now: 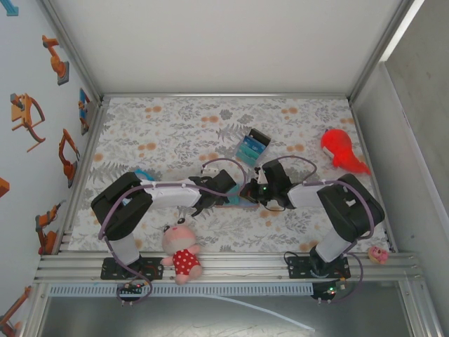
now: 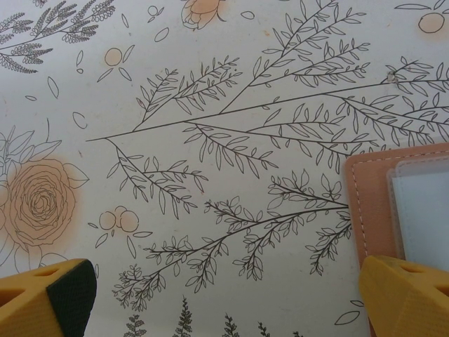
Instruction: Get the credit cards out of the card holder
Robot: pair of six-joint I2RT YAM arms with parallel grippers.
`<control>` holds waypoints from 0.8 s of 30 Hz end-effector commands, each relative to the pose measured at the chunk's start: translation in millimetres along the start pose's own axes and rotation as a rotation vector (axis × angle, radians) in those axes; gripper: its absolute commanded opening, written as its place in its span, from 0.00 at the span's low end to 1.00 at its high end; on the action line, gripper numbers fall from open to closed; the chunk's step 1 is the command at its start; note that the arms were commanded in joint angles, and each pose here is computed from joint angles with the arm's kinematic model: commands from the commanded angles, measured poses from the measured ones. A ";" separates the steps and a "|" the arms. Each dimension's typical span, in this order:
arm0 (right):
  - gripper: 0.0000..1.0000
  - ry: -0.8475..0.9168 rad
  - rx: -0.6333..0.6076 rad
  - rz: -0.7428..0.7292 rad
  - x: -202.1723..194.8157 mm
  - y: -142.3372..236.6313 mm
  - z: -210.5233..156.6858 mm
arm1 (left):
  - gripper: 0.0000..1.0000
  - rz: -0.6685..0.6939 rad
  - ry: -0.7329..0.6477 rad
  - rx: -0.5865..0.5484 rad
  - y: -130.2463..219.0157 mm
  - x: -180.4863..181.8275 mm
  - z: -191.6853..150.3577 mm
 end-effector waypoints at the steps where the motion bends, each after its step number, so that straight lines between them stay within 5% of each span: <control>1: 0.00 0.054 -0.009 -0.063 2.6 9.3 5.0 | 0.97 0.055 -0.054 0.064 -7.6 11.1 -13.6; 9: 0.00 0.110 0.012 -0.202 2.1 22.4 8.2 | 0.97 0.037 -0.066 0.020 2.8 7.1 3.1; 24: 0.00 0.132 0.019 -0.247 11.4 33.0 12.4 | 0.97 -0.090 -0.052 -0.054 18.1 -22.6 39.1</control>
Point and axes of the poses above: each hand's point on the last joint's axis, 136 mm out from that joint toward the fingers, its own y axis back along the fingers, its own x axis along the line the jaws close on, z = x × y, the point moved 5 cm from there along y, back along the fingers, and after that the axes turned 2 degrees about y, right-handed, at the moved point
